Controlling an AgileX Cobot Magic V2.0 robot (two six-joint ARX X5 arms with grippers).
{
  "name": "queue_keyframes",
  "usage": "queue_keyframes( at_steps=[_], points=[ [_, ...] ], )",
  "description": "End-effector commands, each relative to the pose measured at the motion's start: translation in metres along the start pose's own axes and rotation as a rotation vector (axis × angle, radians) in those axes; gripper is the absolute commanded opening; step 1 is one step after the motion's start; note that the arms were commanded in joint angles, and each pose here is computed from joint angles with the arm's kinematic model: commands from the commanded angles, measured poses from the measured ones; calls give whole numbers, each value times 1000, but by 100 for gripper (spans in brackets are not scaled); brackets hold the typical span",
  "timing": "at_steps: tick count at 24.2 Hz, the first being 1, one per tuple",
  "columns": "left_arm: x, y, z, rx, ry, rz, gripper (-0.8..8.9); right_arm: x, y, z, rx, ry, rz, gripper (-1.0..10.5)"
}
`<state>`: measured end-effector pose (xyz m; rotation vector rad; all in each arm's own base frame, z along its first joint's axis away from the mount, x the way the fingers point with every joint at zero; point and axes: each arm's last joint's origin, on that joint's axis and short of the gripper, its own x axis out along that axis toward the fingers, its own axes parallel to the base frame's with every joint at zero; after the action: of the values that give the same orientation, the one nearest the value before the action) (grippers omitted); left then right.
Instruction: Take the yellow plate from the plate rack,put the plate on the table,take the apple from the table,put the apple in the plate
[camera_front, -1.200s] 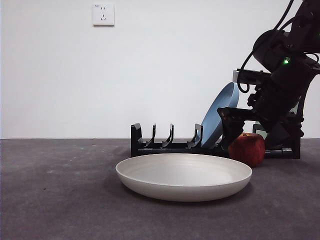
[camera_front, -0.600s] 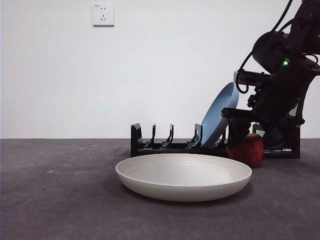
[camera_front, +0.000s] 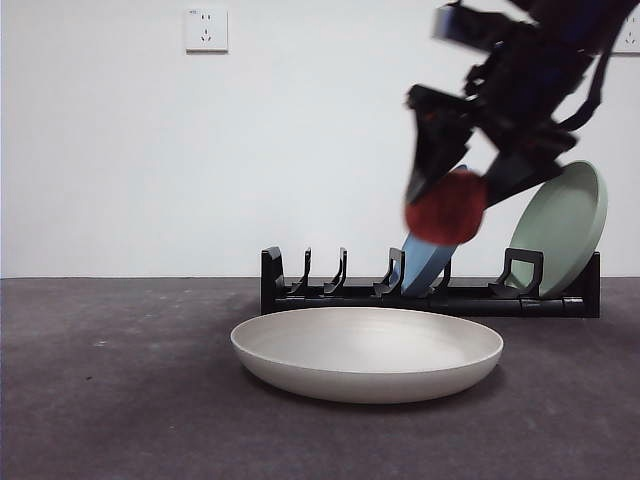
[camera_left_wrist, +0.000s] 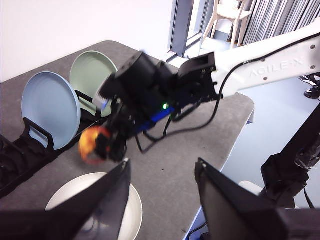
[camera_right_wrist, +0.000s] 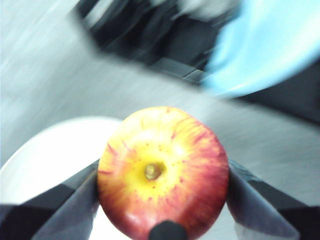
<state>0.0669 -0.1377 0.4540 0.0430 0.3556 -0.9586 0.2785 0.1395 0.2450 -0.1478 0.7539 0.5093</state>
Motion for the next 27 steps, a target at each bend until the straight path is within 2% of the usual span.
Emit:
queue_keyframes(
  at_steps=[1,6,14,16,20,21,27],
  points=[
    [1,0,-2,-4,9,0,216,13,25,-6,-42,35,59,-13],
    [1,0,-2,-2,15,1,216,52,58,-29,-115,174,118,-13],
    [1,0,-4,1,31,5,216,69,63,-44,-127,274,124,-3],
    [1,0,-5,2,41,7,216,68,62,-46,-114,295,119,105],
    [1,1,-7,6,65,11,216,68,62,-48,-99,315,115,618],
    [0,1,-8,7,74,13,216,68,62,-48,-95,315,115,707],
    [-1,3,-17,22,168,33,216,65,62,-46,-93,303,114,724]
  ],
)
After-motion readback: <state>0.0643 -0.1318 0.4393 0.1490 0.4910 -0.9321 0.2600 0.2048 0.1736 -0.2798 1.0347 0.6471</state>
